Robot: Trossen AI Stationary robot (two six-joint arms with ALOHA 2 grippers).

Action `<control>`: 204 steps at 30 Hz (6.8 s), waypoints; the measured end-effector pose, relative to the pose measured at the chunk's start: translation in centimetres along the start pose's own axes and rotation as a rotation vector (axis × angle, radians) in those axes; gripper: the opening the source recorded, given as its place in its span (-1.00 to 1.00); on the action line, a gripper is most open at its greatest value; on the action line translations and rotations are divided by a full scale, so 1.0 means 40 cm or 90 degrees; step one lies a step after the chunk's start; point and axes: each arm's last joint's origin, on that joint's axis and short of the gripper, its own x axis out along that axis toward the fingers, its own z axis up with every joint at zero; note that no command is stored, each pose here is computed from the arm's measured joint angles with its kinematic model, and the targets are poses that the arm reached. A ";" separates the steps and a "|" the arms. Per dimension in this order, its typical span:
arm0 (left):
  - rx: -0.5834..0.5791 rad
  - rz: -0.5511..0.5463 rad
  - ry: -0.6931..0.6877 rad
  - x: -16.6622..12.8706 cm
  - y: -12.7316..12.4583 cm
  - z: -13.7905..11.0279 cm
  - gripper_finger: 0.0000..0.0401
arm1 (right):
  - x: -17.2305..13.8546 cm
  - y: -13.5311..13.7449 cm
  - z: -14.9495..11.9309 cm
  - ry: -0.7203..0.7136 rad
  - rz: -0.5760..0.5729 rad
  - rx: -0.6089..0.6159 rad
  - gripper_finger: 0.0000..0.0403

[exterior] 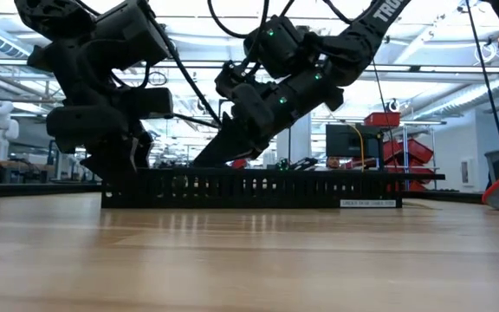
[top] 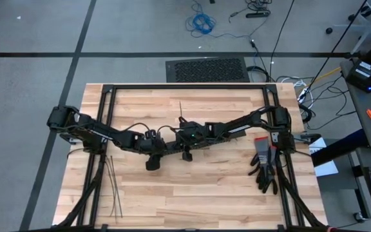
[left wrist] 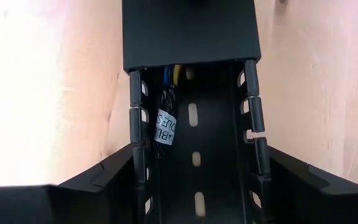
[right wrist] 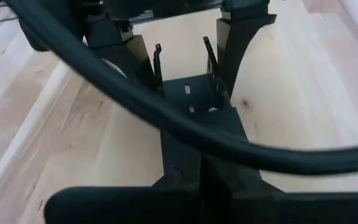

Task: Ziptie cables
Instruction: Close the black cable duct

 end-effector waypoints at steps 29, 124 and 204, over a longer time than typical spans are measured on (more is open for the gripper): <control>-0.001 0.007 -0.015 -0.001 -0.003 0.004 0.12 | 0.073 -0.042 -0.065 -0.027 0.060 0.036 -1.00; 0.029 -0.020 -0.145 -0.008 0.001 -0.036 0.37 | -0.062 0.071 -0.021 0.099 -0.018 0.048 -1.00; -0.005 -0.047 -0.379 0.121 0.016 -0.128 0.20 | -0.038 0.026 -0.026 0.061 0.018 0.055 -1.00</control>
